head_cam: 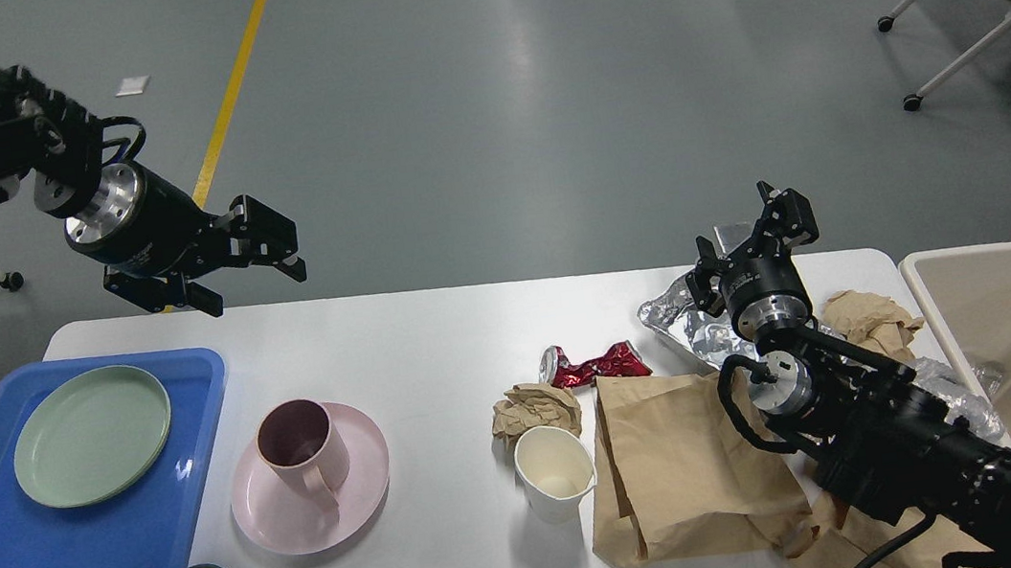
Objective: Tidy desktop
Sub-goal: 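Raise the left gripper off the blue tray and swing it outward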
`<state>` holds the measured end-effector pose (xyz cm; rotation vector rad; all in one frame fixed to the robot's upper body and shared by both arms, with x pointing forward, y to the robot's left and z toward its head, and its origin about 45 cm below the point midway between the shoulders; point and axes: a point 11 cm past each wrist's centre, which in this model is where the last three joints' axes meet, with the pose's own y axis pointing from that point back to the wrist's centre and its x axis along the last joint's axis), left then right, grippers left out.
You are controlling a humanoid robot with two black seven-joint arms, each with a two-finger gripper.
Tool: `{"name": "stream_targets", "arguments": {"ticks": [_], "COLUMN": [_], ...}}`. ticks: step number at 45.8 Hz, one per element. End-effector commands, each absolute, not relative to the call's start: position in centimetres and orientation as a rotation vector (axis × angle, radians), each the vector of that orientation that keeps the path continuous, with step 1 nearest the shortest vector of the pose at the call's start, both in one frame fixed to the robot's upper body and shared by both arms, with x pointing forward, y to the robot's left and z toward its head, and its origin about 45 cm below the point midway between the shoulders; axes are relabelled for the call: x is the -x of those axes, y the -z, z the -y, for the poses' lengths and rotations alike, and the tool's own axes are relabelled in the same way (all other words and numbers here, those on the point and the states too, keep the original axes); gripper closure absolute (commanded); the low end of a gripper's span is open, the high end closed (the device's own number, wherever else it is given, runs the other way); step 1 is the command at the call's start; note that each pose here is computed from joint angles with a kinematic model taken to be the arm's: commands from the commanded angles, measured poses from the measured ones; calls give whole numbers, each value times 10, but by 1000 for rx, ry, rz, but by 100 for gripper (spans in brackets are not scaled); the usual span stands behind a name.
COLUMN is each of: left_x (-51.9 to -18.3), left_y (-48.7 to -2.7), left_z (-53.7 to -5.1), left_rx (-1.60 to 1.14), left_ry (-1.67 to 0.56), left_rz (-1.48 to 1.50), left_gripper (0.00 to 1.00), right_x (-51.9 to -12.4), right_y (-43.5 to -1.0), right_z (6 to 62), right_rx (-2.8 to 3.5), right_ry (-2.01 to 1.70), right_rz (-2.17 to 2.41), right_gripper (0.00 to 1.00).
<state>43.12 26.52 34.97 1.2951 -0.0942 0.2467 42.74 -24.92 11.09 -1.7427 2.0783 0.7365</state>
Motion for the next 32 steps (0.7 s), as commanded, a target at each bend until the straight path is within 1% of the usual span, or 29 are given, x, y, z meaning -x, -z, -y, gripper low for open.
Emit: {"name": "stream_targets", "arguments": {"ticks": [1, 7, 10, 17, 20, 25, 32], "left_x": [-399, -359, -340, -306, -300, -288, -288], "left_y": [-378, -418, -430, -442, -450, -451, -450], "left_z": [-228, -205, -199, -212, -215, -226, -237], "left_rx": [-1384, -1386, -1411, -1445, -1444, -1416, -1414], "left_ry": [-123, -104, -121, -258, -260, -221, -246], "left_rz": [130, 163, 190, 217, 188, 45, 14], "left_gripper": [3, 3, 3, 3, 3, 3, 3], "right_x": [-427, -427, -427, -427, -427, -427, -427], "right_y": [-111, -111, -111, -111, -111, -111, -111], "right_z": [249, 249, 249, 249, 250, 250, 249], "right_rx": [1742, 1742, 1743, 1743, 1741, 1742, 1743], "right_ry": [-736, -736, -738, -738, -734, -735, -738], "right_rz": [-2078, -2078, -2078, -2078, -2082, -2080, -2078], "right_gripper": [0, 0, 0, 0, 0, 0, 0]}}
